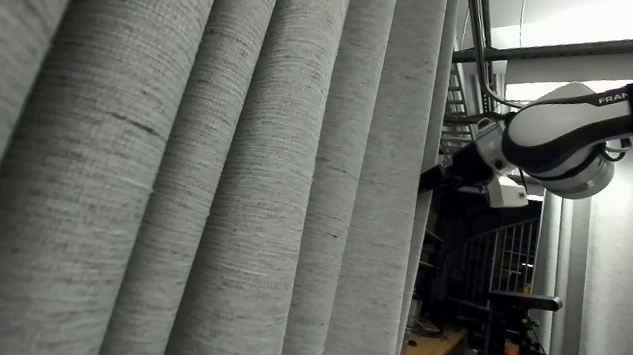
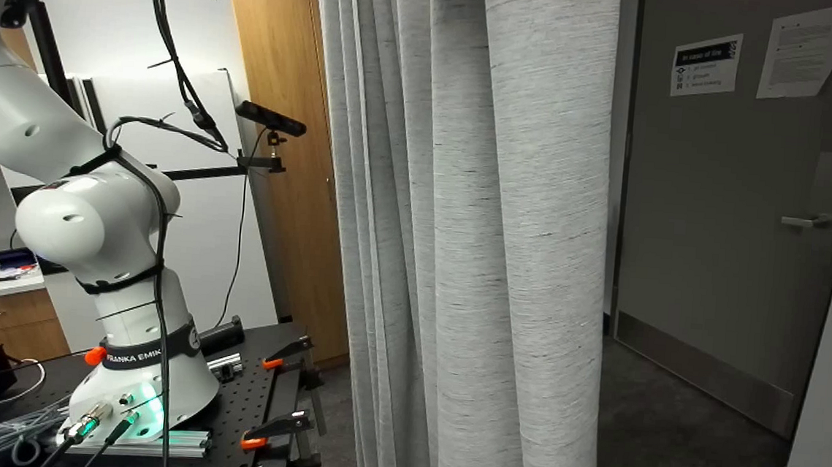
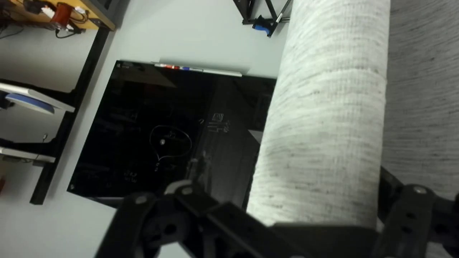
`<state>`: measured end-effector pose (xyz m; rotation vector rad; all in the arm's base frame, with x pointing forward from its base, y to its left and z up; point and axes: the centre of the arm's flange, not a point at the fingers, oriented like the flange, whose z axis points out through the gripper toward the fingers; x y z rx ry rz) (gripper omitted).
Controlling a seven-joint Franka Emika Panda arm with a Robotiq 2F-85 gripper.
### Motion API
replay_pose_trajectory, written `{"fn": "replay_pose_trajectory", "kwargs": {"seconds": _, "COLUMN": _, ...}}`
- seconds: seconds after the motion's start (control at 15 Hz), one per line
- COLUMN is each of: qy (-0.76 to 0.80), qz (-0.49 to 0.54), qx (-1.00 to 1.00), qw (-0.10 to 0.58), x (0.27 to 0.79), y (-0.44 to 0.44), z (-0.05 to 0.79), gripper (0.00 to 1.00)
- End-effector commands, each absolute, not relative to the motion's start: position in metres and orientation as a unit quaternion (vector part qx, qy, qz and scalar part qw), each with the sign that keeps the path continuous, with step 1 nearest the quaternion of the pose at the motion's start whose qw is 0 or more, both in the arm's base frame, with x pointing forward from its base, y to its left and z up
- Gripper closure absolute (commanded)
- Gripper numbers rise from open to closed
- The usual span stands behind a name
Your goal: Open the curtain
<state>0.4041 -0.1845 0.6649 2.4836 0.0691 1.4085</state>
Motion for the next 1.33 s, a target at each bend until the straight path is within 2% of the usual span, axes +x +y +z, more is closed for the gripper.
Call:
{"fn": "replay_pose_trajectory", "kwargs": {"seconds": 0.0, "qy": 0.019, "qz": 0.531, "qx": 0.834, "qw": 0.153, "x": 0.412, "y": -0.182, "z": 0.682, "gripper": 0.00}}
{"fn": "replay_pose_trajectory", "kwargs": {"seconds": 0.4, "qy": 0.010, "qz": 0.577, "qx": 0.802, "qw": 0.158, "x": 0.424, "y": -0.169, "z": 0.696, "gripper": 0.00}}
{"fn": "replay_pose_trajectory", "kwargs": {"seconds": 0.47, "qy": 0.008, "qz": 0.580, "qx": 0.799, "qw": 0.158, "x": 0.427, "y": -0.167, "z": 0.695, "gripper": 0.22}}
{"fn": "replay_pose_trajectory", "kwargs": {"seconds": 0.6, "qy": 0.005, "qz": 0.583, "qx": 0.797, "qw": 0.159, "x": 0.432, "y": -0.164, "z": 0.692, "gripper": 0.34}}
{"fn": "replay_pose_trajectory", "kwargs": {"seconds": 1.13, "qy": 0.005, "qz": 0.574, "qx": 0.800, "qw": 0.173, "x": 0.439, "y": -0.123, "z": 0.686, "gripper": 0.96}}
{"fn": "replay_pose_trajectory", "kwargs": {"seconds": 1.2, "qy": 0.009, "qz": 0.573, "qx": 0.801, "qw": 0.177, "x": 0.440, "y": -0.113, "z": 0.687, "gripper": 1.00}}
{"fn": "replay_pose_trajectory", "kwargs": {"seconds": 1.27, "qy": 0.016, "qz": 0.569, "qx": 0.802, "qw": 0.179, "x": 0.443, "y": -0.098, "z": 0.688, "gripper": 1.00}}
